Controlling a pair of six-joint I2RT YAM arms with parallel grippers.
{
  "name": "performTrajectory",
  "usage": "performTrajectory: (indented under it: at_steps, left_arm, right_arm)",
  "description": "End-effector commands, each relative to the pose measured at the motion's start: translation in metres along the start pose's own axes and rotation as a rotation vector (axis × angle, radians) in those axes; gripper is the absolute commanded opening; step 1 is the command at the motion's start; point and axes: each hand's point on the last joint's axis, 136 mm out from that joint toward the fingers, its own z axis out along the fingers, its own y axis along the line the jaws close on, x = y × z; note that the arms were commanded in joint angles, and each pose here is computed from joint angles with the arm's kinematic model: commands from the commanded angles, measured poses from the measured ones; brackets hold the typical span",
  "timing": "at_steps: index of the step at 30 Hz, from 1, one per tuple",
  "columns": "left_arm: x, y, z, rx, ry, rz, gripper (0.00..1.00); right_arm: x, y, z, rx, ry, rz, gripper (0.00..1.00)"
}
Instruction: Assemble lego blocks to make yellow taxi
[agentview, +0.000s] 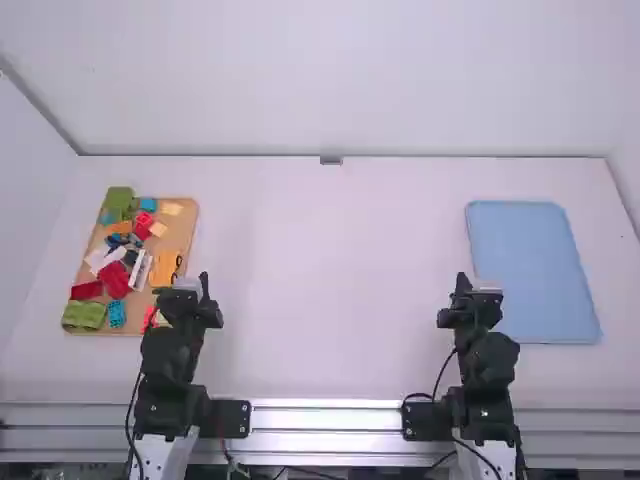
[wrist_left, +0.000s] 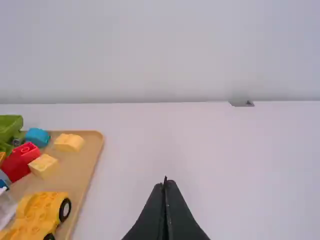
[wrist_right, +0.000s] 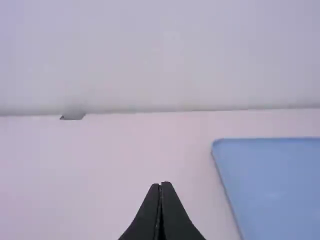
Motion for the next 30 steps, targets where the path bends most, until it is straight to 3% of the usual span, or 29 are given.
performTrajectory:
  at_steps: [1, 15, 30]
  left_arm:
    - [0.0, 0.0, 0.0, 0.0, 0.0, 0.0, 0.0]
    - [-0.007, 0.002, 0.0, -0.012, 0.02, 0.012, 0.08]
    - [-0.027, 0.018, 0.007, -0.114, 0.121, 0.031, 0.32]
  right_arm:
    - [0.0, 0.0, 0.0, -0.002, 0.0, -0.001, 0.01]
    - [-0.011, 0.002, 0.0, -0.011, 0.013, -0.011, 0.08]
    - [-0.05, 0.007, 0.012, -0.038, 0.041, -0.018, 0.32]
